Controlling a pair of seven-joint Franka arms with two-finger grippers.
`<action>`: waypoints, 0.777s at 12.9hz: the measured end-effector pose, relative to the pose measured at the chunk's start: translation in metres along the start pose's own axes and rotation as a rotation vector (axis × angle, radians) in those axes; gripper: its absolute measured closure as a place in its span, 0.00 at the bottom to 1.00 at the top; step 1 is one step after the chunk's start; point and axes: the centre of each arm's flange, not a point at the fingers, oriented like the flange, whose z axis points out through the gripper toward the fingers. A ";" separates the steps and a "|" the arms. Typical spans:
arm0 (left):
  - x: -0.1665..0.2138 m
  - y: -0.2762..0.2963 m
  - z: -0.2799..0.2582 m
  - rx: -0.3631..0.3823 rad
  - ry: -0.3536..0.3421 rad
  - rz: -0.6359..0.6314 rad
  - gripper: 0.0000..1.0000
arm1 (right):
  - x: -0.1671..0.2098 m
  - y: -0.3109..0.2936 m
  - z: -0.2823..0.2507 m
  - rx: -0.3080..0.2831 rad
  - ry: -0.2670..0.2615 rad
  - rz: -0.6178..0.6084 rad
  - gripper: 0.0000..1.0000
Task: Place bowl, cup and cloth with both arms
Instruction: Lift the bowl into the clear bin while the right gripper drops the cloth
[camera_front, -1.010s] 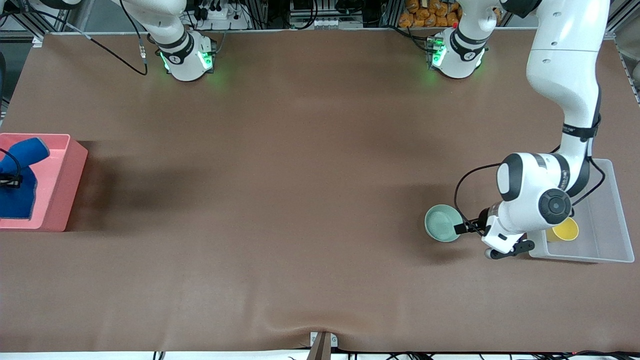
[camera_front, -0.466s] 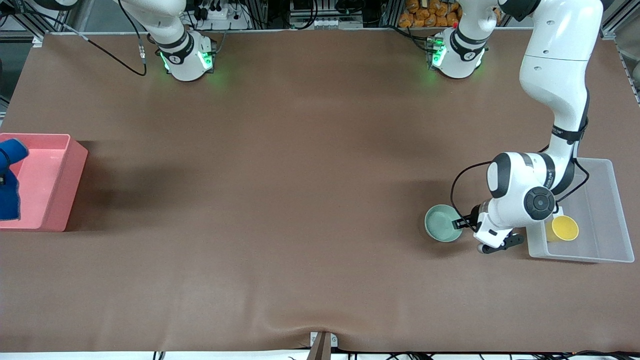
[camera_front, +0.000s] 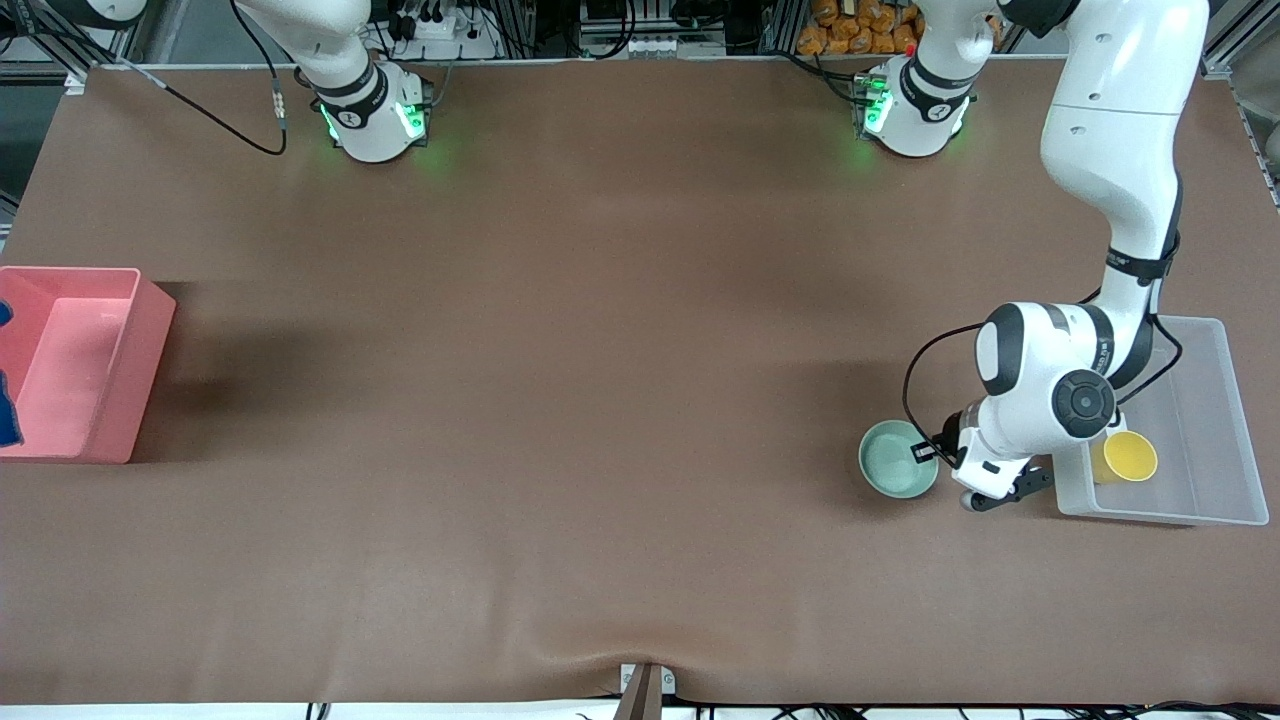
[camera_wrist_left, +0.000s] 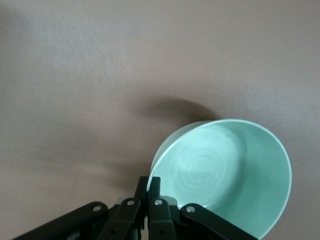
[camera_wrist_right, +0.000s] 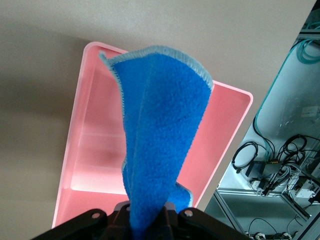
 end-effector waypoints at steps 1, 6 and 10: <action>0.004 -0.001 -0.008 -0.006 0.014 -0.004 0.96 | 0.005 -0.001 0.006 -0.005 0.008 -0.009 0.98; 0.026 -0.038 -0.071 0.004 0.004 0.021 0.97 | 0.025 0.001 0.050 -0.031 0.051 -0.094 0.98; 0.038 -0.154 -0.148 0.036 -0.036 0.160 0.97 | 0.006 0.014 0.088 -0.016 0.053 -0.125 0.92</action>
